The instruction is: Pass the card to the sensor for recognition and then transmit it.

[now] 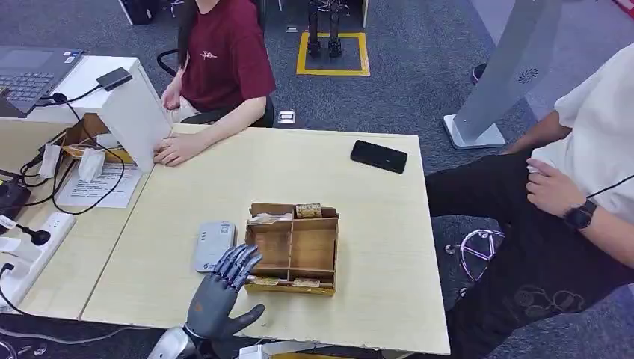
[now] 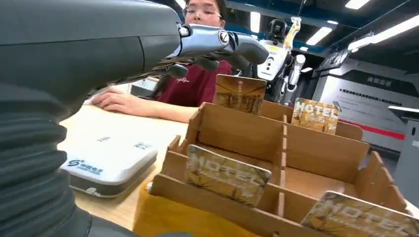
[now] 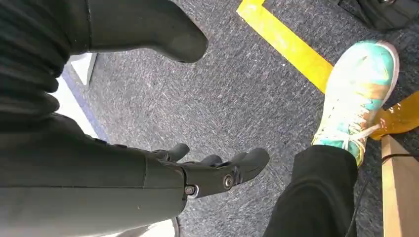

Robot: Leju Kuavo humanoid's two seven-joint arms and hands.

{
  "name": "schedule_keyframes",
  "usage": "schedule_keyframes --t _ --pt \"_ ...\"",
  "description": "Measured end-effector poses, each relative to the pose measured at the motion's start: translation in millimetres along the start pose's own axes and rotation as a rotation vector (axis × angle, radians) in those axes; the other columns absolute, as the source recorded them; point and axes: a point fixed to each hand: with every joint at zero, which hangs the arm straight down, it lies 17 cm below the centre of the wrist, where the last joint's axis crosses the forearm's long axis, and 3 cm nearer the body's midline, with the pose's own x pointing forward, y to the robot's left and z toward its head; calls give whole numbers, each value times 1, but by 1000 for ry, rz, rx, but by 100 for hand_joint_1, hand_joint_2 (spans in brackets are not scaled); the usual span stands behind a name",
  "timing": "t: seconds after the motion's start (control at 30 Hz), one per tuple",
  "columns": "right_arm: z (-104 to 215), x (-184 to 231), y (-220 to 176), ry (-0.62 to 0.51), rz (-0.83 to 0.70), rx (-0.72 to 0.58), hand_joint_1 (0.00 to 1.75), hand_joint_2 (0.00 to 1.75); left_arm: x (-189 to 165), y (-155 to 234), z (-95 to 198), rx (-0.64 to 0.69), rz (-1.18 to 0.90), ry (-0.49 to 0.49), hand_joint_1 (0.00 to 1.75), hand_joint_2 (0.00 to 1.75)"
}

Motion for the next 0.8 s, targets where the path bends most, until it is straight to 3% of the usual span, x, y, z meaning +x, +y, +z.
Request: schedule_keyframes --t 0.8 --pt "1 5 4 -4 8 5 0 175 -1 -8 -6 -8 51 22 0 175"
